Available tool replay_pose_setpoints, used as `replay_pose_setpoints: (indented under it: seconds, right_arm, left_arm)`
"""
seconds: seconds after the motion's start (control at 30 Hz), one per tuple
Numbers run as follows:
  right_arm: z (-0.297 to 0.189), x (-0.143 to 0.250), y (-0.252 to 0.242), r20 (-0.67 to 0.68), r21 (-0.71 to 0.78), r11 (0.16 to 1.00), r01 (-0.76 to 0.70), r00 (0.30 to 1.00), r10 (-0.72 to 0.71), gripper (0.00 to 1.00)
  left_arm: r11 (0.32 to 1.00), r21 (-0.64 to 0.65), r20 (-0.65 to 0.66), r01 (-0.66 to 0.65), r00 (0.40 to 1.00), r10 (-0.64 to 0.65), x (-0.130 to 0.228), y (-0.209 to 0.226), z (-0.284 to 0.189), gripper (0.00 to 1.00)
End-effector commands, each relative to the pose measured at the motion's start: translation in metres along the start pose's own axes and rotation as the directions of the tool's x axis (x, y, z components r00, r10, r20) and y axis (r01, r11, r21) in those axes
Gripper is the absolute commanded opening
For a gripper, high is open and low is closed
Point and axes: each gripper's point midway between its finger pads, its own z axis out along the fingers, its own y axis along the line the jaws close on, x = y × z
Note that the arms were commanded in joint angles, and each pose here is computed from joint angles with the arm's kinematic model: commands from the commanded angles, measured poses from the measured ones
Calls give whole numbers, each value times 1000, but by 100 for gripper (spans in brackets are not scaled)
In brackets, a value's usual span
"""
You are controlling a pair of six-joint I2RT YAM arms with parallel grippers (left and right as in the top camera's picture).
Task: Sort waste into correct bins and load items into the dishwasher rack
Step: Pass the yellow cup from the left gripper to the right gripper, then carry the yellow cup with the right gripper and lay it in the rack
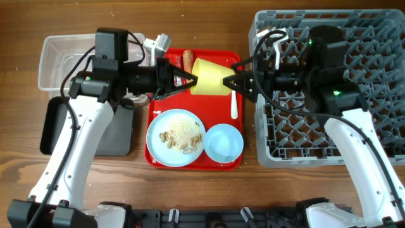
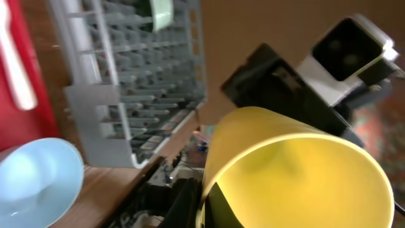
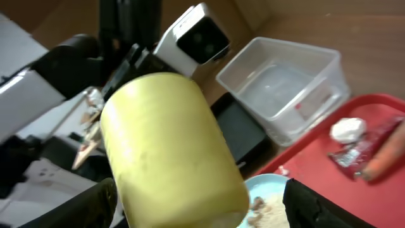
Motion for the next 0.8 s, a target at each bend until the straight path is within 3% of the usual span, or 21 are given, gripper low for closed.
replay_pose_setpoints:
  seconds: [0.0, 0.17, 0.23, 0.27, 0.33, 0.43, 0.57, 0.63, 0.7, 0.77]
  right_arm:
    - [6, 4, 27, -28, -108, 994, 21, 999, -24, 80]
    - [5, 1, 47, -24, -215, 973, 85, 995, -92, 52]
    - [3, 1, 55, -24, -260, 960, 103, 993, -113, 49]
    - [3, 1, 55, -21, -259, 959, 112, 992, -122, 48]
    - [1, -2, 51, -8, -222, 968, 118, 992, -123, 45]
    - [-19, -14, 23, 54, -5, 997, 83, 995, -83, 42]
    - [-61, -21, -2, 142, 260, 966, 0, 989, -39, 37]
    - [-106, -10, -35, 219, 508, 849, -149, 975, 40, 37]
    - [-160, 18, -68, 343, 706, 606, -366, 926, 160, 37]
    - [-219, 59, -90, 478, 809, 261, -527, 848, 228, 37]
  left_arm:
    - [996, 86, -43, -20, 999, 24, 6, -22, 0, 4]
    - [994, 95, -48, -48, 997, 53, 6, -27, 5, 4]
    - [994, 95, -42, -61, 997, 65, 4, -28, 5, 4]
    - [993, 96, -39, -68, 997, 72, 4, -28, 5, 25]
    - [994, 83, -28, -71, 997, 73, 1, -26, 5, 100]
    - [997, 46, 11, -69, 998, 68, -7, -19, 1, 100]
    - [998, 20, 48, -66, 997, 65, -15, -13, -5, 100]
    - [998, 15, 52, -65, 997, 64, -15, -12, -5, 100]
    - [998, 8, 54, -60, 997, 60, -16, -10, -5, 100]
    - [999, -29, 71, -36, 997, 38, -17, -3, -5, 100]
